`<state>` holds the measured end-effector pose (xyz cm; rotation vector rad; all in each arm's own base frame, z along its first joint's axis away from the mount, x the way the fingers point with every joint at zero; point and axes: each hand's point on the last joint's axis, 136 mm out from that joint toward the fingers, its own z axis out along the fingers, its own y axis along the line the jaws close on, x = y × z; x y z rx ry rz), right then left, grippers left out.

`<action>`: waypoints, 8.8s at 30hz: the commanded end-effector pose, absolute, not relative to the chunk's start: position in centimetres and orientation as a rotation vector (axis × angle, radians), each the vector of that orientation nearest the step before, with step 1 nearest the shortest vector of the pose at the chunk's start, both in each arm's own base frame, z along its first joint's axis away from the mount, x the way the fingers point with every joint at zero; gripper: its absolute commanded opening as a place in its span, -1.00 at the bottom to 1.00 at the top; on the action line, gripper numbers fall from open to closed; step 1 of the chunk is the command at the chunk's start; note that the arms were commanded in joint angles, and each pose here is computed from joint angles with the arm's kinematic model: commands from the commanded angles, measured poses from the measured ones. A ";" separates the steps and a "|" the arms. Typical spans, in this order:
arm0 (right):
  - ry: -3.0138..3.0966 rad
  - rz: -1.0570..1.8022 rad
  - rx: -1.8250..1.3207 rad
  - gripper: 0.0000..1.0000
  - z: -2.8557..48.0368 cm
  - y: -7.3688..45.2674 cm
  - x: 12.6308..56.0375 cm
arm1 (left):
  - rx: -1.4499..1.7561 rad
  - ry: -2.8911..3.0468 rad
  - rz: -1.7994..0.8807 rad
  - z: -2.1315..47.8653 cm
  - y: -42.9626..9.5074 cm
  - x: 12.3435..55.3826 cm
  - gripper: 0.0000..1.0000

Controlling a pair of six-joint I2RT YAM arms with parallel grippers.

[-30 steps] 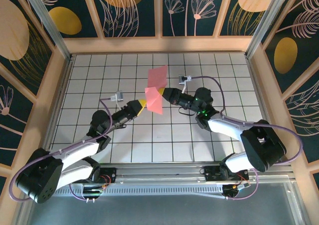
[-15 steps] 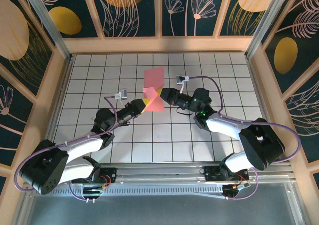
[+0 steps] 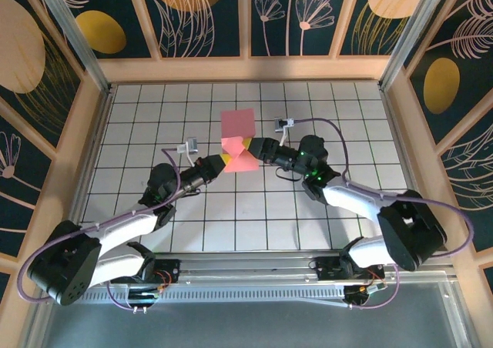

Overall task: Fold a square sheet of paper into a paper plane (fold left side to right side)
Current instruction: Turn over the paper at the center of the table, then third fold the triangle at the center of the table.

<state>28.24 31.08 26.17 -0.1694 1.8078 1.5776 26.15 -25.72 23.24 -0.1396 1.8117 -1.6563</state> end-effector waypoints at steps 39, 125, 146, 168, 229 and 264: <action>2.100 0.251 0.278 0.92 16.0 8.6 31.8 | 0.212 2.583 0.769 10.5 -24.2 26.3 -1.00; 2.747 0.937 -0.063 -1.00 0.8 31.7 29.5 | -0.493 2.371 -1.003 8.1 -17.5 29.4 0.49; 2.759 0.891 -0.142 -1.00 0.1 31.2 29.1 | -0.295 2.629 -1.094 3.8 -21.4 29.3 0.00; 2.758 0.891 -0.145 -1.00 0.0 31.2 29.0 | -0.208 2.711 -1.106 2.2 -24.6 29.4 -0.18; 1.784 0.209 -1.086 0.68 6.1 35.9 20.4 | -0.314 2.672 -1.100 3.9 -24.5 29.3 -0.97; 1.882 0.185 -1.052 -0.98 5.0 36.7 21.8 | -0.323 2.656 -1.016 4.3 -23.9 30.1 -0.31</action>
